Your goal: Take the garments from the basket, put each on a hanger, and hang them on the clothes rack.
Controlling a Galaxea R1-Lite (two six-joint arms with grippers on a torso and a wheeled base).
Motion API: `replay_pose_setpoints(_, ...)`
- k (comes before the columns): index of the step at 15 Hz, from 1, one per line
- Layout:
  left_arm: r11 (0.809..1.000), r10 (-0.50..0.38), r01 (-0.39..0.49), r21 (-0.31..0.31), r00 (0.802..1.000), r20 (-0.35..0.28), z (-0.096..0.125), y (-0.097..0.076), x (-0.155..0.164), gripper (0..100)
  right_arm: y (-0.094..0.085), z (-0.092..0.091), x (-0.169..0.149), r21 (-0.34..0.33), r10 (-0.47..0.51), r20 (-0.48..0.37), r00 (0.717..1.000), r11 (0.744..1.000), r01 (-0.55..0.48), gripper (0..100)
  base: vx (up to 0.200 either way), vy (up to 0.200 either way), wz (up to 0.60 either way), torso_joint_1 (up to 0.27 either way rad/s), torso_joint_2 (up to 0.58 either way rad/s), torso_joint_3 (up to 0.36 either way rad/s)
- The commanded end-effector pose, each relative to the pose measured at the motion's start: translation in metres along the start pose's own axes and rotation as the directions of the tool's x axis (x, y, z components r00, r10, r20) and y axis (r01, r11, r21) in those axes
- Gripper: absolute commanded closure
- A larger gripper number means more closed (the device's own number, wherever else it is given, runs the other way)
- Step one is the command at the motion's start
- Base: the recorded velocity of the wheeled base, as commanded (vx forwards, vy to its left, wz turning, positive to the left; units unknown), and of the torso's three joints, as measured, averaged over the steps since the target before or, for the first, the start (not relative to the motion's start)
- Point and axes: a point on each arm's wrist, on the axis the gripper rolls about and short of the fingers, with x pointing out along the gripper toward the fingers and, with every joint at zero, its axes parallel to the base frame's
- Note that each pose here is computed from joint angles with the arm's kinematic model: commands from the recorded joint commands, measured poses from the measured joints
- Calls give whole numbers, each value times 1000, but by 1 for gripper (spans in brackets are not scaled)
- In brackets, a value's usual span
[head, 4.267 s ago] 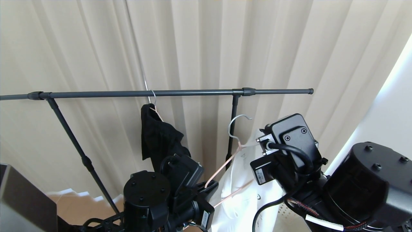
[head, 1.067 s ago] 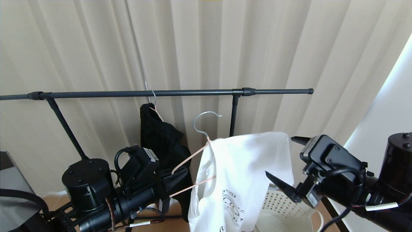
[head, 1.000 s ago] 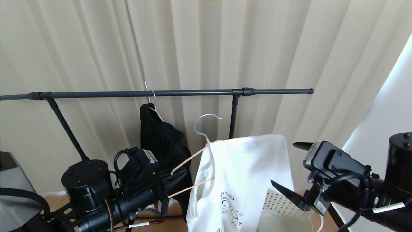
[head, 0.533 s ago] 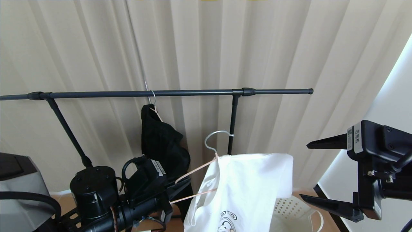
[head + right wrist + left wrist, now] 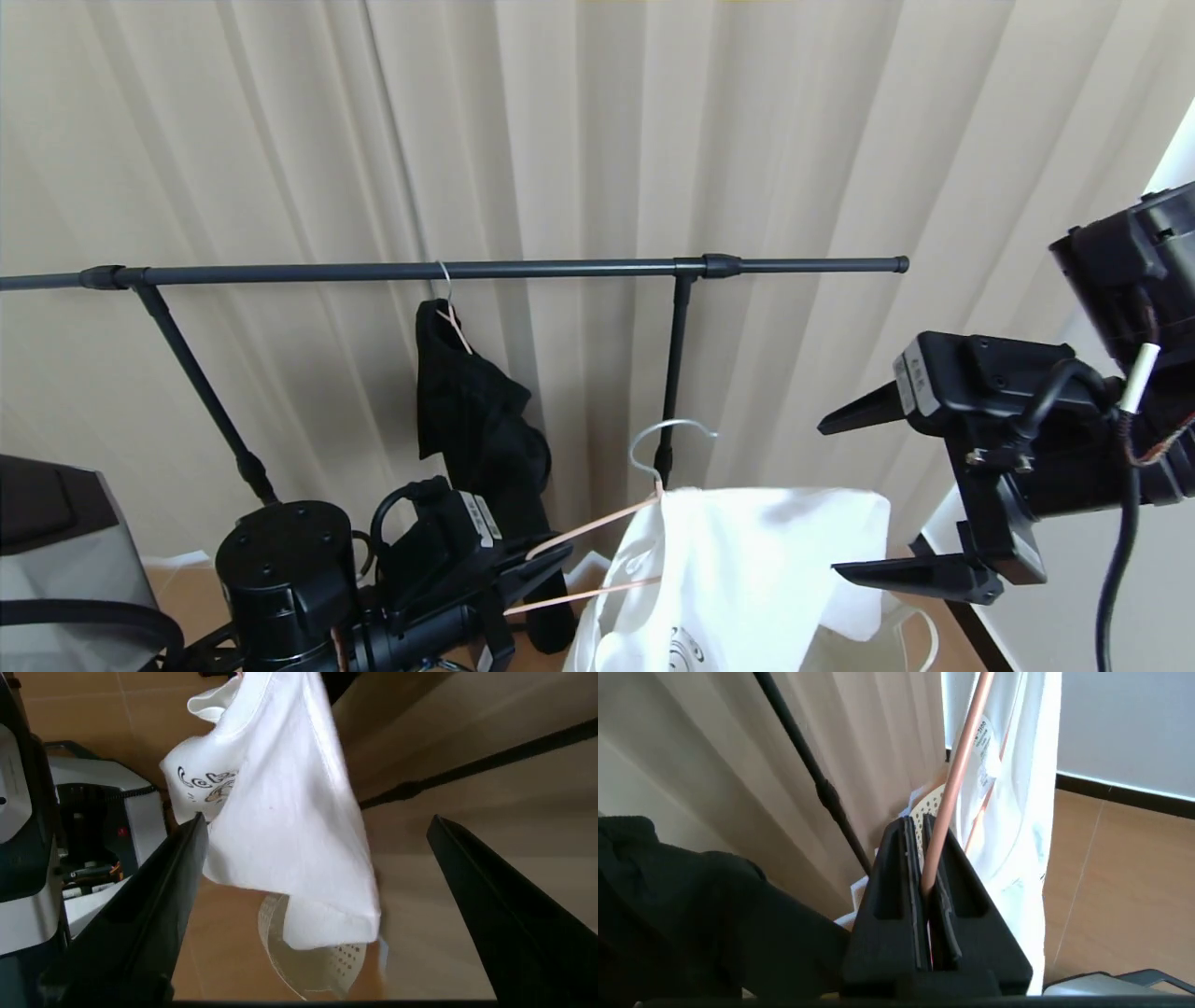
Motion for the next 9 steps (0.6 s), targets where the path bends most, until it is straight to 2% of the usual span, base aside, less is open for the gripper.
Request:
replay_pose_setpoints(1,1000,-6,6,4,1000,10,2,-1,1,100,-9,-4,24,26,48,-45,998,999,-46,0,0,0,0,0,0,0)
replay_pose_setpoints(6,1000,-16,16,10,999,28,6,-4,2,100,-13,-10,42,49,96,-77,992,995,-92,0,0,0,0,0,0,0)
replay_pose_setpoints(9,1000,-21,20,14,999,39,9,-6,2,100,-13,-14,50,44,85,-65,994,996,-83,0,0,0,0,0,0,0)
